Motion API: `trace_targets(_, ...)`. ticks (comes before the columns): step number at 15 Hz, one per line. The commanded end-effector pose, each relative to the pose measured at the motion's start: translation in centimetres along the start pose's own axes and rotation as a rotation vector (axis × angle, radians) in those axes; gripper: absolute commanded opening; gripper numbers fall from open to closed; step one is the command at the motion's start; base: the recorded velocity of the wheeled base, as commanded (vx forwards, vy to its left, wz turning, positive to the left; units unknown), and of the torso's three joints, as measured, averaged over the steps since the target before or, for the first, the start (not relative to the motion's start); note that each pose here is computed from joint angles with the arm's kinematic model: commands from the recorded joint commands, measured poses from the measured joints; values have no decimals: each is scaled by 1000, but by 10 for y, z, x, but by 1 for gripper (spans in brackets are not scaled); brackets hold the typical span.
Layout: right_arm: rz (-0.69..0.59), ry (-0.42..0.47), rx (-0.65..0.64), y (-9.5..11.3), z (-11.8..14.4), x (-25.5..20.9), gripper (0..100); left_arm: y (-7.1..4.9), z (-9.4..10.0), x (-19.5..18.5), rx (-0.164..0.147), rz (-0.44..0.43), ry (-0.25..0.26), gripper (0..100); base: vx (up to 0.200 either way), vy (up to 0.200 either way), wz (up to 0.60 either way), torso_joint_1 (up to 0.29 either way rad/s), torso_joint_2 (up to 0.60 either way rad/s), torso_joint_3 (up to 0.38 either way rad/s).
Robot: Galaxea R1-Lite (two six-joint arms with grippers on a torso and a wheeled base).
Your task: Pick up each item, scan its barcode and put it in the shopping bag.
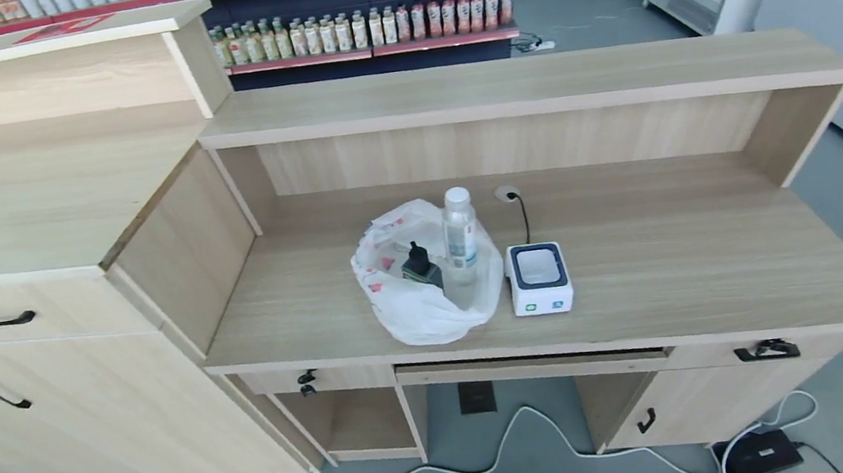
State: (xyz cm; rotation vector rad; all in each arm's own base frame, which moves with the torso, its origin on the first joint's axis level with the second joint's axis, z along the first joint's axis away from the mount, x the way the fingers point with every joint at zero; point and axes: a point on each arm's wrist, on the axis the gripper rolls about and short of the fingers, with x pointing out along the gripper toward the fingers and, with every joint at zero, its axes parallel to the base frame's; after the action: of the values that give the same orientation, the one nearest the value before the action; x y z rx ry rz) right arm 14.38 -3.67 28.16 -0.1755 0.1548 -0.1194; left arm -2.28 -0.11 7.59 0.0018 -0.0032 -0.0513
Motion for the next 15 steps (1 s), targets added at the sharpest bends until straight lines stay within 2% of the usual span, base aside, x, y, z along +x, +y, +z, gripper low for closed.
trace_targets(1,-8,-36,5,17,-33,-60,100,0,0,0,0,1,0,100,0,0,-600,-2,2,2)
trace_targets(2,6,-32,7,22,-51,-71,100,0,0,0,0,1,0,100,0,0,-600,-2,2,-2)
trace_targets(5,43,-17,7,41,-125,-98,100,0,0,0,0,-1,0,100,0,0,0,0,0,0)
trace_targets(6,46,-25,5,51,-168,-111,100,0,0,0,0,1,0,100,0,0,0,0,0,0)
trace_targets(7,44,-73,-5,57,-197,-119,100,0,0,0,0,1,0,100,0,0,0,0,0,0)
trace_targets(8,42,-96,5,58,-200,-124,100,0,0,0,0,1,0,100,0,0,0,0,0,0)
trace_targets(9,70,-59,80,61,-217,-134,100,0,0,0,0,1,0,100,0,0,0,0,0,0)
trace_targets(11,67,-109,56,60,-213,-132,100,0,0,0,0,1,0,100,0,0,0,0,0,0)
trace_targets(14,103,-106,62,59,-213,-132,100,0,0,0,0,-1,0,100,0,0,0,0,0,0)
trace_targets(15,161,-101,68,58,-214,-132,100,0,0,0,0,1,0,100,0,0,0,0,0,0)
